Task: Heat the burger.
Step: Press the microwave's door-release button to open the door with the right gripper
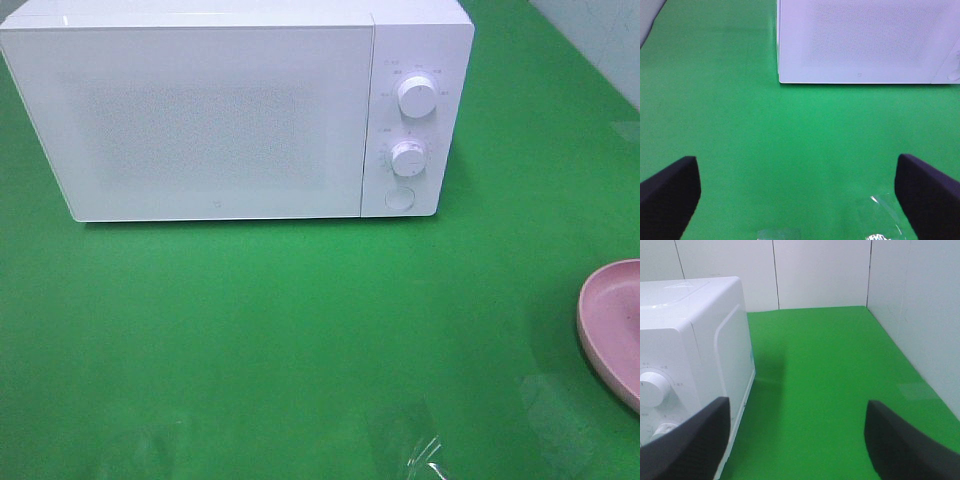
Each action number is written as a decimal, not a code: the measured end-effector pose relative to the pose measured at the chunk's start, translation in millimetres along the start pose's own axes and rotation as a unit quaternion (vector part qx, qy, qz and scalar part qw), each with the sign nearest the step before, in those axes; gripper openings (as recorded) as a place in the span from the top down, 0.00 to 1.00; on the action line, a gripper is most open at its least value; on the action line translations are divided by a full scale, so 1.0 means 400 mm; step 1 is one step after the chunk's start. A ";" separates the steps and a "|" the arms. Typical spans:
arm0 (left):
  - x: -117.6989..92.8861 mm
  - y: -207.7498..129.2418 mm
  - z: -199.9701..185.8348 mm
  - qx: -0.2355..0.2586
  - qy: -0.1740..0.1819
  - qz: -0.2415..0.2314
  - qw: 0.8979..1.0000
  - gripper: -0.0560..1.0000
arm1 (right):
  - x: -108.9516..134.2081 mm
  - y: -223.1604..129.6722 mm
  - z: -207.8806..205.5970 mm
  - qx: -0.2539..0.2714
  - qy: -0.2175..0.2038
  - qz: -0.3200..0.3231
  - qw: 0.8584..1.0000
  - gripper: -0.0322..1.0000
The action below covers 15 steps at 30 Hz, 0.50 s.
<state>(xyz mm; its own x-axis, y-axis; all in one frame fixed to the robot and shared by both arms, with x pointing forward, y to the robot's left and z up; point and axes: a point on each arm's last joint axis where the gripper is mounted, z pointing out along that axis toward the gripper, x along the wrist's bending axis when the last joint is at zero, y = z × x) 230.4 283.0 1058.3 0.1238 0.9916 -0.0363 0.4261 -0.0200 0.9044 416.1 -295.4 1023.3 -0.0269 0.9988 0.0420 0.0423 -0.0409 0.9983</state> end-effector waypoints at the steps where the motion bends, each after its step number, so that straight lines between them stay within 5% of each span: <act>1: 0.000 0.000 0.000 0.000 0.000 0.000 1.000 0.02 | 0.002 -0.002 0.010 -0.010 0.006 -0.006 1.000 0.25; 15: 0.000 0.000 0.000 0.000 0.000 0.000 1.000 0.02 | 0.082 -0.080 0.067 0.036 0.075 -0.048 0.995 0.25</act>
<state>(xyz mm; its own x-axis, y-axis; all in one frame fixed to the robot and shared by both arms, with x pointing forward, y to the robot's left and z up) 230.4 283.0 1058.3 0.1238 0.9916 -0.0363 0.4261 -0.0200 0.9044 440.8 -260.6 991.8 -0.1825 0.9823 -0.0427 0.1030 0.0623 0.9927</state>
